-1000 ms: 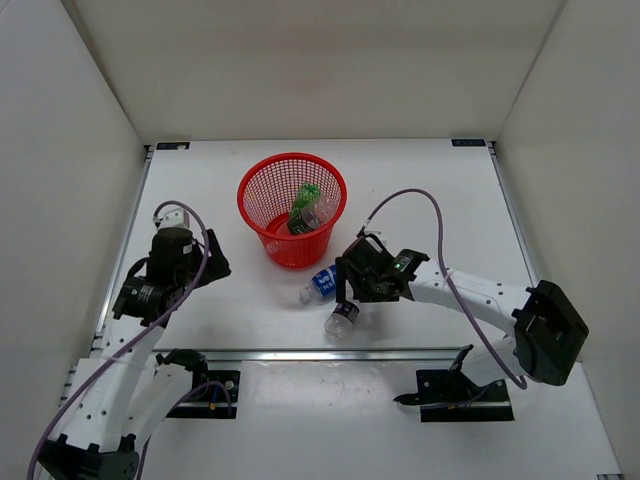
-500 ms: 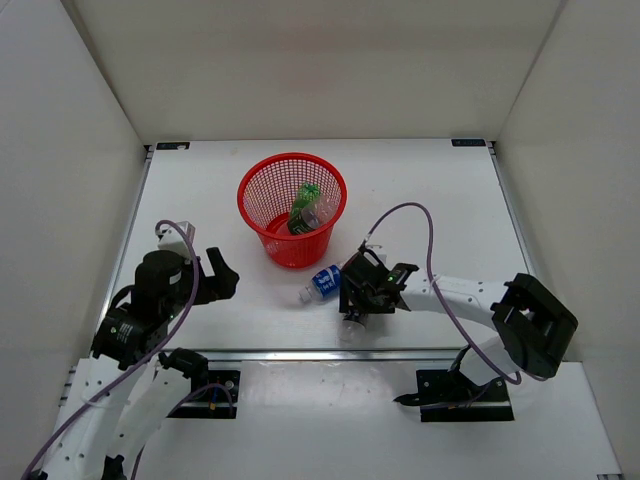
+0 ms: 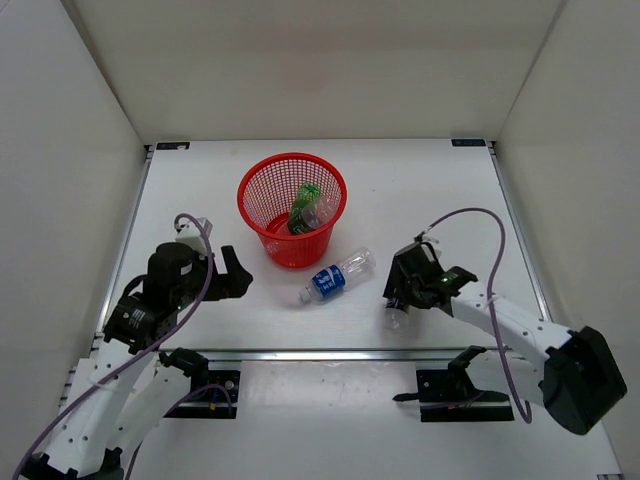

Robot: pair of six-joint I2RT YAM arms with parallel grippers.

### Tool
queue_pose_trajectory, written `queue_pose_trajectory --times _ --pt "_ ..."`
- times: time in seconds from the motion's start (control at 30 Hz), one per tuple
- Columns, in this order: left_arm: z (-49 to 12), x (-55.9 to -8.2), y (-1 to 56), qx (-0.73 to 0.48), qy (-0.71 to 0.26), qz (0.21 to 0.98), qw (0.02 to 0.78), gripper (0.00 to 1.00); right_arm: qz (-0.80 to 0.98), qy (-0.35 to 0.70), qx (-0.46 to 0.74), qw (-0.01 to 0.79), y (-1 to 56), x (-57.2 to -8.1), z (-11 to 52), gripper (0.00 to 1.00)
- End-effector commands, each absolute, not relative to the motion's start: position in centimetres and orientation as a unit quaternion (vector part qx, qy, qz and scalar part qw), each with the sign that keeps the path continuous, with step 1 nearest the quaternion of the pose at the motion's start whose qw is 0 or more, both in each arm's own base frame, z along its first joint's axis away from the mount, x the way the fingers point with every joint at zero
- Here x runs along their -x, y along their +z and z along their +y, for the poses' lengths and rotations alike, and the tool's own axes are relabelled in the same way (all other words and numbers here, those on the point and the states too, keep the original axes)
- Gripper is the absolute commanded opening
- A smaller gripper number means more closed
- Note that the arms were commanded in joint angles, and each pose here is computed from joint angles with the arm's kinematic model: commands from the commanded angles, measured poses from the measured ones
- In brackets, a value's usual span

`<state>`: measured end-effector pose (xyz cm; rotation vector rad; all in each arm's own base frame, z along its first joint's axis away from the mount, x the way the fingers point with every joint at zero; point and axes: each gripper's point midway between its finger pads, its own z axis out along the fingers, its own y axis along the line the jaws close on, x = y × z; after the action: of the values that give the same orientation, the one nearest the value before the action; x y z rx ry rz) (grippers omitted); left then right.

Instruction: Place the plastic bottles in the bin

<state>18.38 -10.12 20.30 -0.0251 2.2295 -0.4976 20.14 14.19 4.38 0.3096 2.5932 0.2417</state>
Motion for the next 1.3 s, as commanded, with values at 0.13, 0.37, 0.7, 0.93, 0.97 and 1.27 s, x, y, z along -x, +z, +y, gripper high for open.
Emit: queue_pose_trajectory --times 0.13,0.37,0.7,0.93,0.97,1.27 --pt "-11.8 -20.0 21.4 -0.003 -0.23 0.872 0.432 0.99 0.879 0.117 -0.015 0.462 20.6 -29.6 12.9 0.11" --pt "-10.1 -20.7 20.0 0.032 -0.189 0.886 0.423 0.98 0.778 0.248 0.138 0.561 33.6 -35.3 24.3 0.17" --pt "-6.2 -19.5 21.2 0.052 -0.104 0.891 0.439 0.99 0.731 0.345 0.25 0.534 36.7 -38.6 40.3 0.4" --pt "-6.4 -18.6 20.7 0.043 -0.11 0.898 0.423 0.99 0.732 0.354 0.248 0.527 36.2 -38.5 42.3 0.93" --pt "-6.5 -18.5 20.6 0.039 -0.111 0.899 0.422 0.98 0.728 0.352 0.249 0.533 36.6 -38.4 42.1 0.96" --pt "-7.9 -18.5 21.1 0.003 -0.138 0.896 0.422 0.99 0.723 0.349 0.209 0.559 38.3 -37.0 36.8 0.99"
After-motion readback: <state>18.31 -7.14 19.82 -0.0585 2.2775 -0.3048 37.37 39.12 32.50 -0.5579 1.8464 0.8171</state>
